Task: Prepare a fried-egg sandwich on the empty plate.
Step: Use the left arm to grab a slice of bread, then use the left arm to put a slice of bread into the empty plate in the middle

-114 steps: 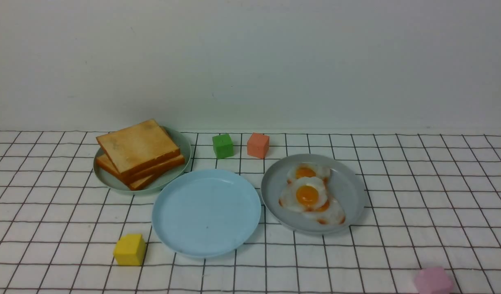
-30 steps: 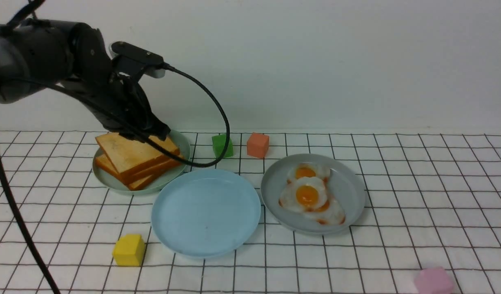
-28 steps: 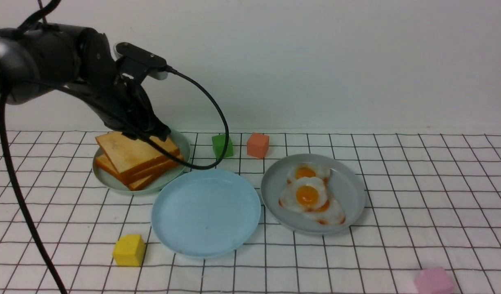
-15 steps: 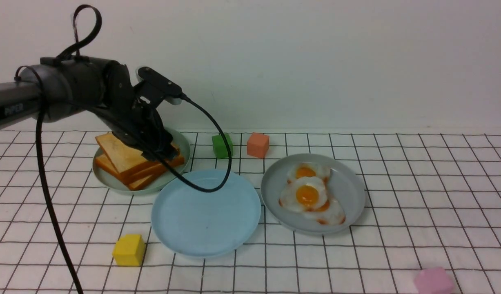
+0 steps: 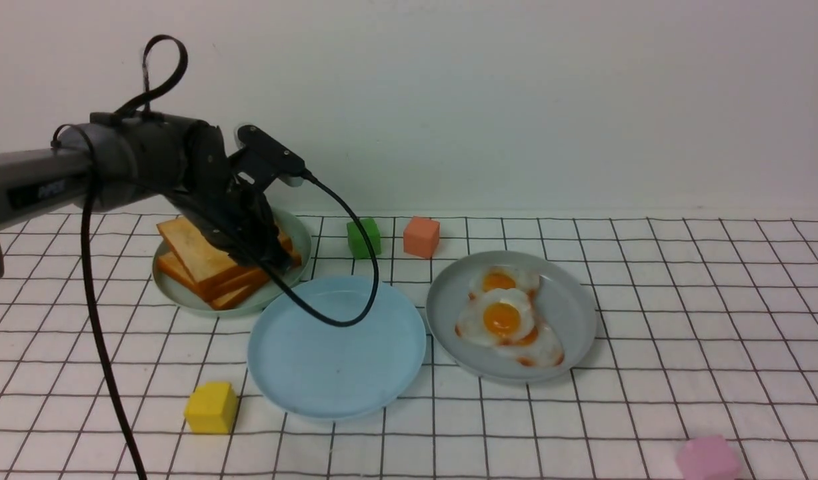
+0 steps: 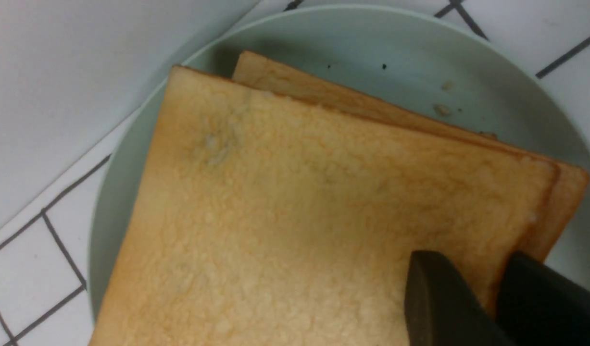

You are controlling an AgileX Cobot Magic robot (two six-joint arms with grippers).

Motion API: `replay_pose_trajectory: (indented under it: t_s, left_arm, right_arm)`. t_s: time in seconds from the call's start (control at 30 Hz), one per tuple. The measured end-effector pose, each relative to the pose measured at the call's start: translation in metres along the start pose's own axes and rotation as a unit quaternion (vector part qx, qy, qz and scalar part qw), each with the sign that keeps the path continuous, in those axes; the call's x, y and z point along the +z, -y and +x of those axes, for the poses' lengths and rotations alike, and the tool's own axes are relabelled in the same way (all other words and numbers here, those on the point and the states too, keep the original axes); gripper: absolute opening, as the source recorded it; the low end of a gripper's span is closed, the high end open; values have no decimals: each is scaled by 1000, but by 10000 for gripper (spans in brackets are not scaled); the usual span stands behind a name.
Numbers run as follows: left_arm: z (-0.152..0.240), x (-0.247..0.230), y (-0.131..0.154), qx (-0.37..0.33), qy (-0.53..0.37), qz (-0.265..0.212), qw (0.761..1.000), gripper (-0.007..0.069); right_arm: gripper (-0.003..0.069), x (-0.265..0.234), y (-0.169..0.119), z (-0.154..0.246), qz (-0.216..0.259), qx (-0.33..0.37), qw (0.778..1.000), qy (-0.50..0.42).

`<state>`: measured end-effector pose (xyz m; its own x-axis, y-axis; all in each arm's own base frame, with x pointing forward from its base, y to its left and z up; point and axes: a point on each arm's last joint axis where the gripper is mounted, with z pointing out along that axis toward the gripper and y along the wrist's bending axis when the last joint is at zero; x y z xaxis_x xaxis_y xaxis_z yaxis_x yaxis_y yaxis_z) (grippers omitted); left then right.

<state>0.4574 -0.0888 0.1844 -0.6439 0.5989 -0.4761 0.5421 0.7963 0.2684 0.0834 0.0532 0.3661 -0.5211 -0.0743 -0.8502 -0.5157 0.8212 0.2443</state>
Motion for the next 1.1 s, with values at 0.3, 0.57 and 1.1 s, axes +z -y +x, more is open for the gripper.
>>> replay_pose_trajectory:
  t_s: [0.3, 0.57, 1.1]
  left_arm:
    - [-10, -44, -5, -7, 14, -5, 1000, 11]
    - [-22, -116, 42, -10, 48, 28, 998, 11]
    - [-6, -78, 154, 134, 4, 88, 987, 74]
  right_arm:
    - [18, 0, 0, 0, 0, 0, 1000, 1]
    - [20, 0, 0, 0, -2, 1, 1000, 1]
    - [31, 0, -1, 2, -7, 1, 1000, -11]
